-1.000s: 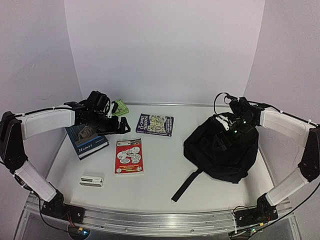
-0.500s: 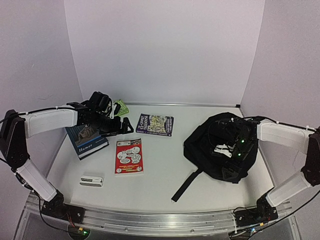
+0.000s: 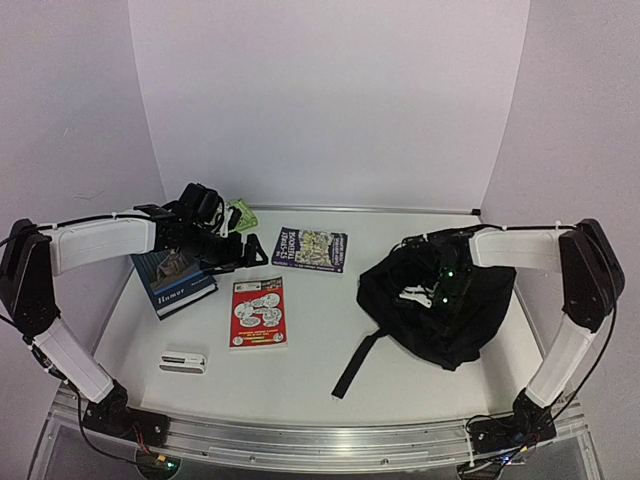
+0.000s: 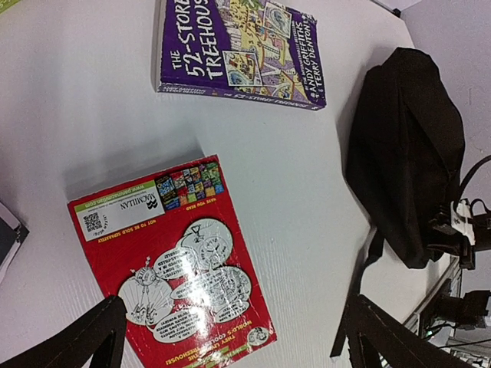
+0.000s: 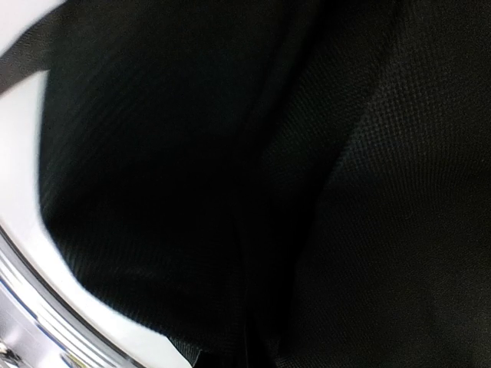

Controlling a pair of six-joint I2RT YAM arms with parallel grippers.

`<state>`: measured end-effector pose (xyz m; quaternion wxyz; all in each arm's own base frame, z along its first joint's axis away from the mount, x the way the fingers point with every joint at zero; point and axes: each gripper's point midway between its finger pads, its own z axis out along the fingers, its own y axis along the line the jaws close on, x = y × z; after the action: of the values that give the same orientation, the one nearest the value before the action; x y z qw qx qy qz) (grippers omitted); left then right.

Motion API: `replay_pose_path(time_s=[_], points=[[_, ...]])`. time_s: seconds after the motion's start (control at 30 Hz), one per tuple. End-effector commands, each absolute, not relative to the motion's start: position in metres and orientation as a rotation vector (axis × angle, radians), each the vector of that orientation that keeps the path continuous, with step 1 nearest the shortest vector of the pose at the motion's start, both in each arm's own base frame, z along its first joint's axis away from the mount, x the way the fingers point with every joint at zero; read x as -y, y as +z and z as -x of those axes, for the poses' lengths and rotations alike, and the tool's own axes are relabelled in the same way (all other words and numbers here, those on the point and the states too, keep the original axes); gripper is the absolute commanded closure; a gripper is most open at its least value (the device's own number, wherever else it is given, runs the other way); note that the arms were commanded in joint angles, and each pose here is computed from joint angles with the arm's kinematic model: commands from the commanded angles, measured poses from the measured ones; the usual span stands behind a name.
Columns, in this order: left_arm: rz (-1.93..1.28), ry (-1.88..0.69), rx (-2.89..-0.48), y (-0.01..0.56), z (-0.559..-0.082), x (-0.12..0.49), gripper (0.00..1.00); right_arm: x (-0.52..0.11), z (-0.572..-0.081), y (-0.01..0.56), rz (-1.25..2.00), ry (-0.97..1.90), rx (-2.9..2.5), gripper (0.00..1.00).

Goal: Pack the student bag
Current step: Adjust the student bag at the center of the board.

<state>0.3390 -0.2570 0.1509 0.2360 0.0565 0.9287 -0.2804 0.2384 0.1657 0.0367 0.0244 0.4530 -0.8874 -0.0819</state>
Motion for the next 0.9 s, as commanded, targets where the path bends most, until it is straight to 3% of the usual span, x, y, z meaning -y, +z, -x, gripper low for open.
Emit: replay_pose_path(time_s=[0.0,0.1,0.17,0.23,0.27,0.33,0.4,0.6,0.87], points=[[-0.153,-0.851,-2.477,0.171,-0.344,0.266,0.0,-0.23,-0.288,0.076,-1.291,-0.573,2.922,1.0],[-0.152,-0.868,-2.482,0.169,-0.345,0.27,0.0,-0.251,-0.311,0.092,-1.214,-0.67,2.98,1.0],[-0.152,-0.878,-2.477,0.171,-0.346,0.272,0.0,-0.261,-0.318,0.105,-1.186,-0.745,2.994,0.89],[-0.161,-0.9,-2.468,0.173,-0.347,0.277,0.0,-0.269,-0.316,0.119,-1.184,-0.831,2.975,0.58],[-0.174,-0.918,-2.457,0.176,-0.347,0.282,0.0,-0.267,-0.32,0.13,-1.187,-0.843,2.996,0.36],[-0.219,-0.959,-2.442,0.177,-0.343,0.298,0.0,-0.25,-0.341,0.154,-1.134,-0.868,3.091,0.14],[-0.291,-0.973,-2.443,0.171,-0.336,0.323,0.0,-0.212,-0.378,0.178,-1.0,-0.852,3.246,0.02],[-0.439,-1.021,-2.461,0.152,-0.33,0.398,0.0,-0.084,-0.465,0.166,-0.774,-0.11,3.509,0.02],[-0.488,-1.186,-2.39,0.146,-0.334,0.488,0.0,0.029,-0.528,0.122,-0.338,0.089,3.545,0.02]])
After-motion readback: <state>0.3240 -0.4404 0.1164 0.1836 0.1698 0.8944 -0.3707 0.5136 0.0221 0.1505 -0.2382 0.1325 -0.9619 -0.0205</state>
